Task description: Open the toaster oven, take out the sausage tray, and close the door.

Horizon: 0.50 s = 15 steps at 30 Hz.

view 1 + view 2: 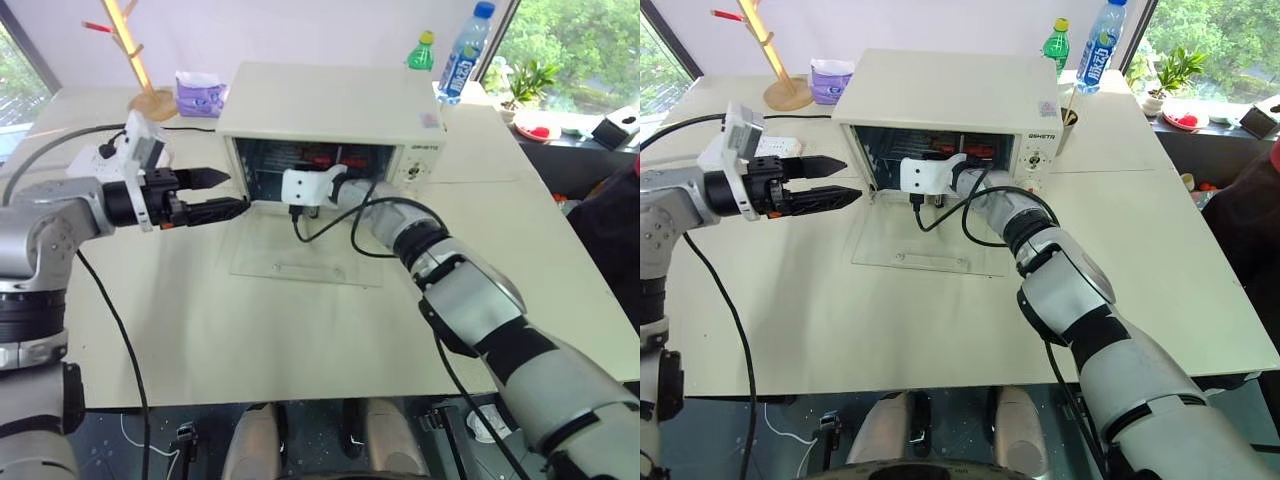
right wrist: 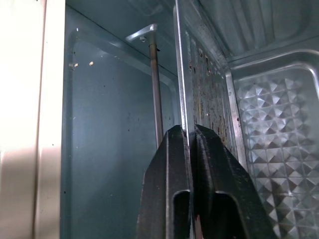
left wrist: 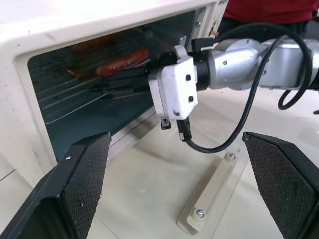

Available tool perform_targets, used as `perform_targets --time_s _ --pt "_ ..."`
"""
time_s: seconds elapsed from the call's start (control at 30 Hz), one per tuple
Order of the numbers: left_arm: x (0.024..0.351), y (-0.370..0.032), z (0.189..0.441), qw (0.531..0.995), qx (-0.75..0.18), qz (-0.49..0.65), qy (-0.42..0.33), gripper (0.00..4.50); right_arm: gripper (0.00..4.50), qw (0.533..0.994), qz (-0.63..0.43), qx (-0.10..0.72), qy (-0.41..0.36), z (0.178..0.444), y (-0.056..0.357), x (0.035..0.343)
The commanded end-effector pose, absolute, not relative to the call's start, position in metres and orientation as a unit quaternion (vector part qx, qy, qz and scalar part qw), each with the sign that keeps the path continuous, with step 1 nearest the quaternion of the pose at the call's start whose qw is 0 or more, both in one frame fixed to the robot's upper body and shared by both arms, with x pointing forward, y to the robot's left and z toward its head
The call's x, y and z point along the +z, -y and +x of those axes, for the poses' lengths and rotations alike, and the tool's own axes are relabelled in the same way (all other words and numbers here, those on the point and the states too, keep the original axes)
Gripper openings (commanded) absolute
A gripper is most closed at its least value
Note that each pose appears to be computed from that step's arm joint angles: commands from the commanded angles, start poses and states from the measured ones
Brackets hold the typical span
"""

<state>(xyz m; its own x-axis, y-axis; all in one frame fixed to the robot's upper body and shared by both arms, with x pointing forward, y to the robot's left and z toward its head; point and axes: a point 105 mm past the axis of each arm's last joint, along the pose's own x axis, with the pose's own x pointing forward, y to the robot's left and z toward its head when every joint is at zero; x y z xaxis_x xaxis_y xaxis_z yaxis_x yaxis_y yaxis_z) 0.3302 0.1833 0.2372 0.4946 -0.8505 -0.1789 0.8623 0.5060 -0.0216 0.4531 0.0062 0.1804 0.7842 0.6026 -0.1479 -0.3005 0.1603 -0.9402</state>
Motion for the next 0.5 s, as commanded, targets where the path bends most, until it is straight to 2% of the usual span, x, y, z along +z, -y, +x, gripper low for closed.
perform_targets --time_s 0.03,0.27,0.5 --pt "0.246 -0.18 0.334 0.857 -0.509 0.048 -0.07 4.5 0.02 0.757 -0.557 0.297 0.166 0.451 -0.016 0.201" --pt "0.247 -0.169 0.351 0.841 -0.533 0.048 -0.074 4.5 0.02 0.751 -0.555 0.305 0.186 0.446 -0.02 0.202" --pt "0.255 -0.169 0.383 0.843 -0.53 0.051 -0.074 4.5 0.02 0.742 -0.543 0.327 0.219 0.431 -0.029 0.201"
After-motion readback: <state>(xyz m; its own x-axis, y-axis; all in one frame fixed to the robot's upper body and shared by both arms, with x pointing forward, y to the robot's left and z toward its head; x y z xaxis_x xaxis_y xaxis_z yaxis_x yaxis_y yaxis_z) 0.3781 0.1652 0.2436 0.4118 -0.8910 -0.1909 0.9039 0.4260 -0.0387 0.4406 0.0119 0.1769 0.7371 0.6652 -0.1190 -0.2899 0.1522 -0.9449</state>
